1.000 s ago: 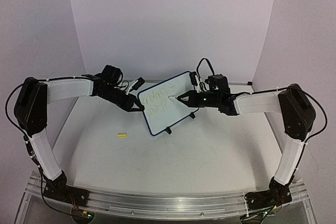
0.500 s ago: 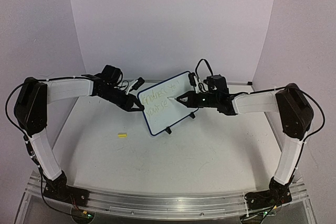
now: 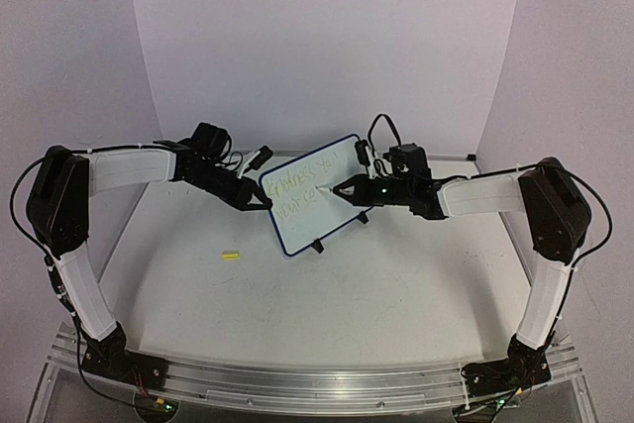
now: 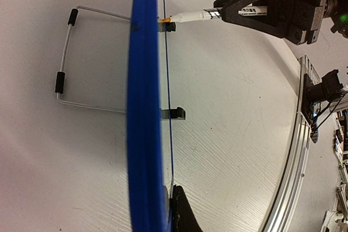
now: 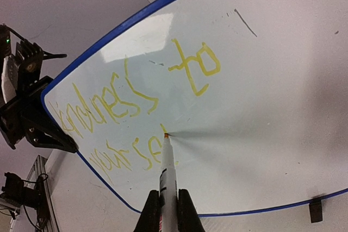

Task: Write a sentence on the whiteboard
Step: Write on the whiteboard with the whiteboard marker without the cap.

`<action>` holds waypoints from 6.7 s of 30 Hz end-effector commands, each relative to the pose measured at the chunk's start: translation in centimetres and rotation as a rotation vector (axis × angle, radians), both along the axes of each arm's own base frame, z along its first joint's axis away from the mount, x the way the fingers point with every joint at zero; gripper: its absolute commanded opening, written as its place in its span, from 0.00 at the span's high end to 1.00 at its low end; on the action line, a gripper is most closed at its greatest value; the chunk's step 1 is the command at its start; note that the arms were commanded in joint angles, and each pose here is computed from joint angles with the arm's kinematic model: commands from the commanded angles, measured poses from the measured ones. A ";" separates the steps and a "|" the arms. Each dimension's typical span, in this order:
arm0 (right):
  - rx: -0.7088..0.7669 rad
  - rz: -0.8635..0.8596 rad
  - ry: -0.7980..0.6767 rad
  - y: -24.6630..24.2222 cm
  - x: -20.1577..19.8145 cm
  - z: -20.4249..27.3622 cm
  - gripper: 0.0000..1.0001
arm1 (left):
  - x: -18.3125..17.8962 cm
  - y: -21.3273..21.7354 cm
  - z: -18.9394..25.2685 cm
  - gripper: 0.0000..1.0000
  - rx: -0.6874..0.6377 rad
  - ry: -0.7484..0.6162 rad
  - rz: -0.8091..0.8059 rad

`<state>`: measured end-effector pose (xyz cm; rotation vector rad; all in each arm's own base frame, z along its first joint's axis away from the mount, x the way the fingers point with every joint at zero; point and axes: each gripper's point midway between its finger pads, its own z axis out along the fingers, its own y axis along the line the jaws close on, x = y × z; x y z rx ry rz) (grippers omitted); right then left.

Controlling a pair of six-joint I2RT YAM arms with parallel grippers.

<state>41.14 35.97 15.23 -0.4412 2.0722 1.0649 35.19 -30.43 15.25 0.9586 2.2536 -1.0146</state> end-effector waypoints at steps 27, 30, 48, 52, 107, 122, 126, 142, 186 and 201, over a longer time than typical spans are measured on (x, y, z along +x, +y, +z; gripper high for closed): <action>0.040 -0.095 -0.086 -1.2 -0.1 4.2 1.00 | 0.8 -0.5 1.5 1.00 -0.011 -0.051 -0.013; 0.033 -0.101 -0.075 -1.1 0.4 3.5 1.00 | 0.8 -0.5 1.5 1.00 -0.010 -0.050 -0.012; 0.022 -0.139 -0.061 -1.3 2.3 2.3 1.00 | 0.8 -0.5 1.3 1.00 -0.008 -0.047 -0.013; 0.026 -0.136 -0.071 -1.2 2.4 2.6 1.00 | 0.8 -0.5 1.3 1.00 -0.008 -0.047 -0.013; -0.046 -0.034 -0.004 -0.4 -1.9 -1.5 1.00 | 0.8 -0.6 1.3 1.00 -0.011 -0.044 -0.015; 0.058 -0.073 -0.087 -0.5 -1.5 3.9 1.00 | 0.8 -0.6 1.4 1.00 -0.011 -0.048 -0.014; 0.044 -0.073 -0.078 -0.2 -1.1 3.0 1.00 | 0.8 -0.6 1.3 1.00 -0.009 -0.047 -0.014; -0.001 -0.076 -0.061 0.2 -0.1 1.2 1.00 | 0.8 -0.6 1.3 1.00 -0.009 -0.046 -0.014; -0.081 -0.225 -0.052 -1.7 1.8 0.2 1.00 | 0.9 -0.6 1.3 1.00 -0.009 -0.046 -0.015; -0.034 -0.156 -0.109 -1.9 -0.1 3.8 1.00 | 0.7 -0.7 1.5 1.00 -0.022 -0.039 -0.019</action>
